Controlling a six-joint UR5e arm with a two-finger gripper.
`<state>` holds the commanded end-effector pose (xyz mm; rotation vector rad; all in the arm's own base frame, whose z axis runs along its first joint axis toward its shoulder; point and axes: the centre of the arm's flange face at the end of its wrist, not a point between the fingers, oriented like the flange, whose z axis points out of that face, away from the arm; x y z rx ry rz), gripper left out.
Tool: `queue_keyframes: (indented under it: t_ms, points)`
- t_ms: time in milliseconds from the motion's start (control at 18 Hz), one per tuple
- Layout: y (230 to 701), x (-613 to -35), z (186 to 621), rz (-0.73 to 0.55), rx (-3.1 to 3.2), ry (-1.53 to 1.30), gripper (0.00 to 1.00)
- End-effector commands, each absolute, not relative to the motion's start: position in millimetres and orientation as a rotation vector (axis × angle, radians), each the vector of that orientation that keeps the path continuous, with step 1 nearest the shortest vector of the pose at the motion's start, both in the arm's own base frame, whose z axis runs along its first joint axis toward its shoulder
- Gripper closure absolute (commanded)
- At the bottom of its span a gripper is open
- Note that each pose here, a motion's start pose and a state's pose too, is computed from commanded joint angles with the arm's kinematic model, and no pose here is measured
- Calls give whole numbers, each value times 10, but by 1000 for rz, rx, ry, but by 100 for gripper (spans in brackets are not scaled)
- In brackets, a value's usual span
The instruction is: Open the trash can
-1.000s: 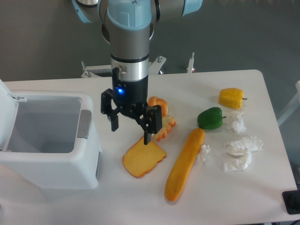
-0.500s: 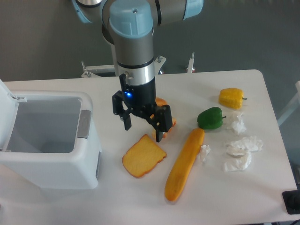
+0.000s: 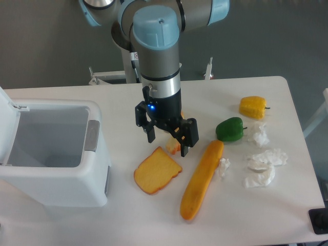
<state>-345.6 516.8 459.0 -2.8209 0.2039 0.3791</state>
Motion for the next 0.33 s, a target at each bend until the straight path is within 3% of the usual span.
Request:
queue_keyframes:
  t_ms: [333]
  points:
    - [5177,-3438,4549,371,-2826,208,0]
